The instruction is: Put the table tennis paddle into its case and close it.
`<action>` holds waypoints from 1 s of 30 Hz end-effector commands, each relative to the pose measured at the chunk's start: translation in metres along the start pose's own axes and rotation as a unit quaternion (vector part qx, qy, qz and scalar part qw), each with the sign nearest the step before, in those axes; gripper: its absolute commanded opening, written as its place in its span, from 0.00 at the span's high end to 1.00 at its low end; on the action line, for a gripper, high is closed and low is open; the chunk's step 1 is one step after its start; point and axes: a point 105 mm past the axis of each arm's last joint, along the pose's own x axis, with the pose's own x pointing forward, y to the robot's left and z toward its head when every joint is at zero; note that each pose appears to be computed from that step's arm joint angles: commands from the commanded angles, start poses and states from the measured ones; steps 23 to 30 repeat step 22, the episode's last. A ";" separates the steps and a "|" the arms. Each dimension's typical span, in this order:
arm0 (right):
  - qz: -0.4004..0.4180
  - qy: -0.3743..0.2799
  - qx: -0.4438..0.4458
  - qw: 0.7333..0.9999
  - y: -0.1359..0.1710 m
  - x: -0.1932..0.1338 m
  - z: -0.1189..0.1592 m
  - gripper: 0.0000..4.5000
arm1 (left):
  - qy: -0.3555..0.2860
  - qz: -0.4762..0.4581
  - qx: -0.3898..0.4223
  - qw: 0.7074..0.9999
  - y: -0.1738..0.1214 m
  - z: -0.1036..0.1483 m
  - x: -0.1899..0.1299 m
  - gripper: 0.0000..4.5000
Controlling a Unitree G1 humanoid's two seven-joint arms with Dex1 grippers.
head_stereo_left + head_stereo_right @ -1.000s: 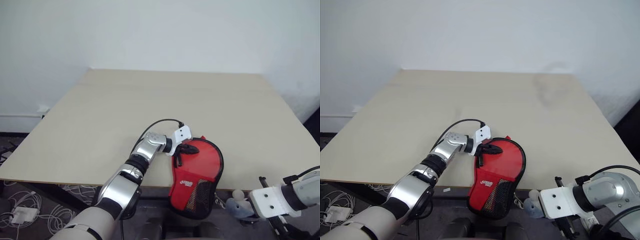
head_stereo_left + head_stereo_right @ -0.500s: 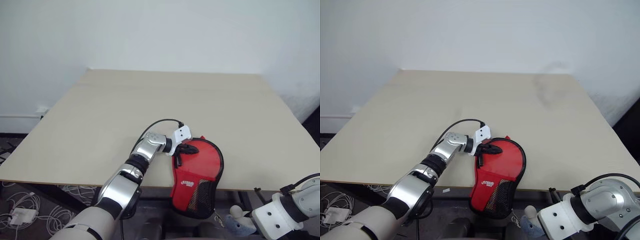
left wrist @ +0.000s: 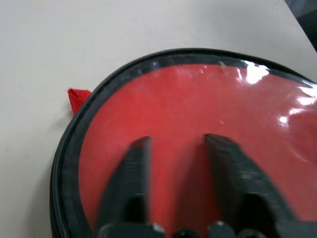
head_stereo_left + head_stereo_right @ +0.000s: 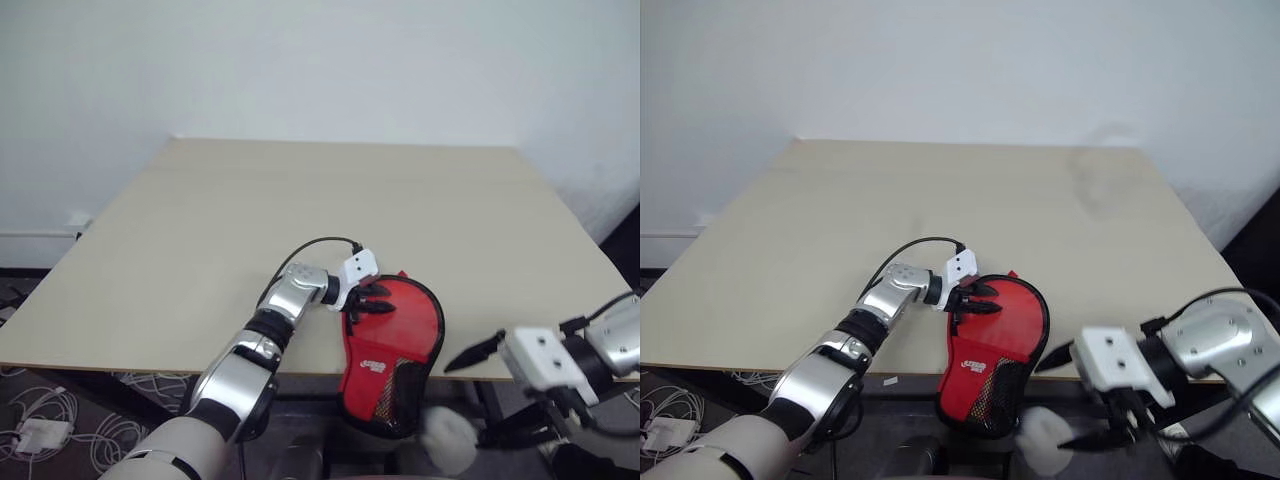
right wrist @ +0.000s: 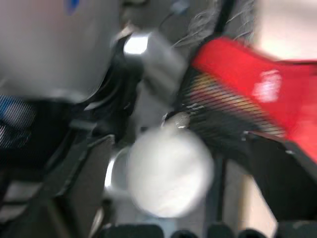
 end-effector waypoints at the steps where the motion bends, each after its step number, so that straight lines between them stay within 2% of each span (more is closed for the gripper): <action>1: -0.059 -0.033 0.025 0.997 -0.028 -0.010 0.006 0.00 | -0.034 0.038 0.053 0.997 0.012 0.029 -0.020 0.32; 5: -0.145 -0.063 0.045 0.986 -0.070 -0.018 0.009 0.00 | -0.074 0.085 0.074 0.991 0.021 0.054 -0.058 0.00; 8: -0.190 -0.075 0.057 0.977 -0.092 -0.020 0.008 0.00 | -0.094 0.119 0.070 0.986 0.023 0.064 -0.091 0.00; 11: -0.224 -0.086 0.066 0.969 -0.108 -0.019 0.009 0.00 | -0.101 0.156 0.047 0.981 0.022 0.061 -0.133 0.00; 14: -0.261 -0.104 0.074 0.957 -0.124 -0.019 0.010 0.00 | -0.106 0.215 0.018 0.971 0.019 0.050 -0.175 0.00; 17: -0.298 -0.124 0.095 0.942 -0.141 -0.018 0.011 0.00 | -0.097 0.277 -0.026 0.956 0.014 0.027 -0.209 0.00; 22: -0.335 -0.133 0.119 0.925 -0.159 -0.015 0.007 0.00 | -0.061 0.350 -0.068 0.932 0.002 -0.010 -0.235 0.00; 30: -0.335 -0.133 0.119 0.925 -0.159 -0.015 0.007 0.00 | -0.061 0.350 -0.068 0.932 0.002 -0.010 -0.235 0.00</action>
